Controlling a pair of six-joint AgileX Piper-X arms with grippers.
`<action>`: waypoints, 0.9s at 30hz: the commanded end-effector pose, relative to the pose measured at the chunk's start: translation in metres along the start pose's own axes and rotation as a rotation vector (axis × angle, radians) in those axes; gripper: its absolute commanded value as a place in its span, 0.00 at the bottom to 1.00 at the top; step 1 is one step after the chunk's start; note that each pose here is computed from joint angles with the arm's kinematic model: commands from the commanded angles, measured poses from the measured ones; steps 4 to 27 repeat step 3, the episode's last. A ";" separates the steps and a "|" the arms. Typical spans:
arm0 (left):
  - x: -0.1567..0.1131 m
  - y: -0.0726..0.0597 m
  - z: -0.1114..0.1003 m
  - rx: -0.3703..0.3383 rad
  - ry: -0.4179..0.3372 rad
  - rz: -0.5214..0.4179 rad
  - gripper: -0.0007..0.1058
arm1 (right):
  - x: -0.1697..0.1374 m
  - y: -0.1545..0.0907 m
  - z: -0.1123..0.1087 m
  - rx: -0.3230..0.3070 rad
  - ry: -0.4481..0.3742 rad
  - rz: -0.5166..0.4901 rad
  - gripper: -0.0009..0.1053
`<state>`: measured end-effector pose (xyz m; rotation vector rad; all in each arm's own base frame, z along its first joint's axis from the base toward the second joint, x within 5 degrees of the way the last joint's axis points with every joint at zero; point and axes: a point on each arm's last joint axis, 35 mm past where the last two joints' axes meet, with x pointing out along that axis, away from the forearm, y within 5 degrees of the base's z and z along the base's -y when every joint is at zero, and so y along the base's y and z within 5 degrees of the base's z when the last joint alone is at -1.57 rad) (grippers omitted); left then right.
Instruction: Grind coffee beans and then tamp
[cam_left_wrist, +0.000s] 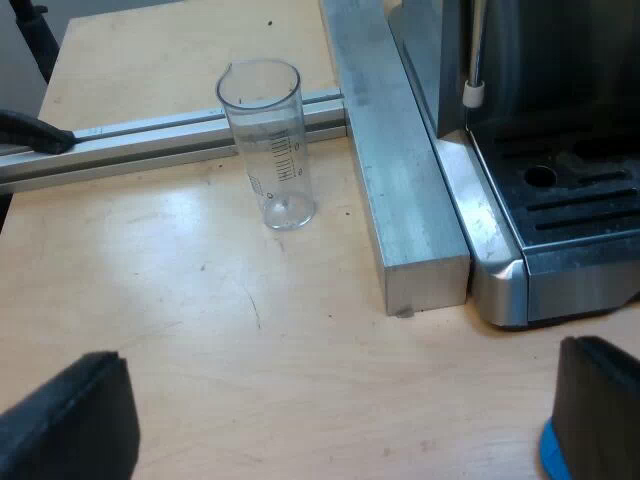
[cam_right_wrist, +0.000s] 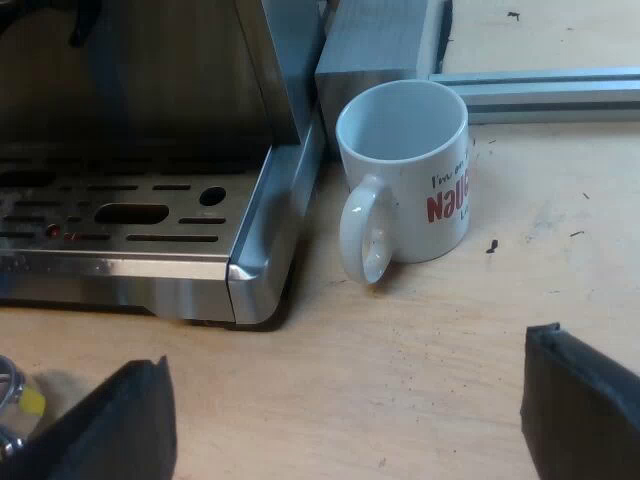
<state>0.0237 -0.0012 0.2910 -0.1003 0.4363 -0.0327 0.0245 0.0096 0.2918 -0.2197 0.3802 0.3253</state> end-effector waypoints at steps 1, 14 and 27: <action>0.002 0.000 0.002 -0.002 0.001 -0.004 0.80 | 0.001 -0.001 0.002 -0.012 -0.003 0.000 0.69; 0.002 0.000 0.002 -0.002 0.001 -0.004 0.80 | 0.001 -0.001 0.002 -0.012 -0.003 0.000 0.69; 0.002 0.000 0.002 -0.002 0.001 -0.004 0.80 | 0.001 -0.001 0.002 -0.012 -0.003 0.000 0.69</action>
